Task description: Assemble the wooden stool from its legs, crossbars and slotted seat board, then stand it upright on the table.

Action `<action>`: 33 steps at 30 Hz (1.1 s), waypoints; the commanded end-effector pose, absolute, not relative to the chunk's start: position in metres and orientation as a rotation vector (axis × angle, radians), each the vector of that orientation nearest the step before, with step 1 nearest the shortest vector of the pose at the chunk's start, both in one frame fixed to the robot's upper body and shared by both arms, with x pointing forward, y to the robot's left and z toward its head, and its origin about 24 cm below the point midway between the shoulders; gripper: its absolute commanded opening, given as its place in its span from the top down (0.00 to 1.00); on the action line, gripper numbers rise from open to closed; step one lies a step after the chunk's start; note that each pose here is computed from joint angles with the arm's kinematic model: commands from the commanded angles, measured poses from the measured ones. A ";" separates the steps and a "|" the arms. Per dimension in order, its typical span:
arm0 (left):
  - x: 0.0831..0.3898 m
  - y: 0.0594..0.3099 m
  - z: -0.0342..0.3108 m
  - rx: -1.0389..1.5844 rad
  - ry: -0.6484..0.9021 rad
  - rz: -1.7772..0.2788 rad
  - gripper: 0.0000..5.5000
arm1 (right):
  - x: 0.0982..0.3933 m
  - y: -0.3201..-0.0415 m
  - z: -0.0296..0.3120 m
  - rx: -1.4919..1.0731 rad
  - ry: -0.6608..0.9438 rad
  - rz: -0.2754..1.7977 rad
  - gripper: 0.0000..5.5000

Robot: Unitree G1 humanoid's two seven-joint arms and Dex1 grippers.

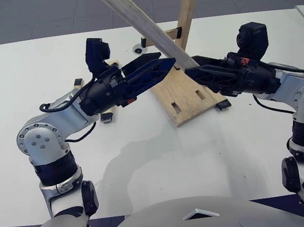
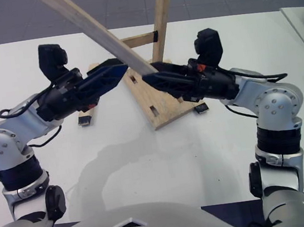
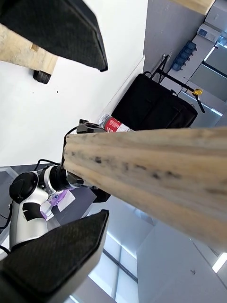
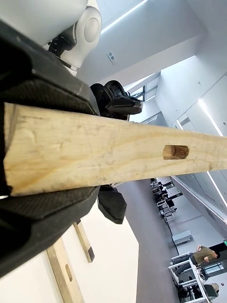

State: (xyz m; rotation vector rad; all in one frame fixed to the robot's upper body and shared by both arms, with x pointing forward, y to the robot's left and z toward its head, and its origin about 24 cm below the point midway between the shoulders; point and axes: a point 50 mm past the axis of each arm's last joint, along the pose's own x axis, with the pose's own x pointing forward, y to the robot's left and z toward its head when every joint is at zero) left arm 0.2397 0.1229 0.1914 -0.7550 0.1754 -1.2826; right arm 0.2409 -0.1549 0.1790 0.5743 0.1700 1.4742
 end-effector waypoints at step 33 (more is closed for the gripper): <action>0.271 0.179 0.187 -0.586 0.101 -1.006 0.63 | 0.250 -0.203 0.154 0.144 0.304 1.154 0.30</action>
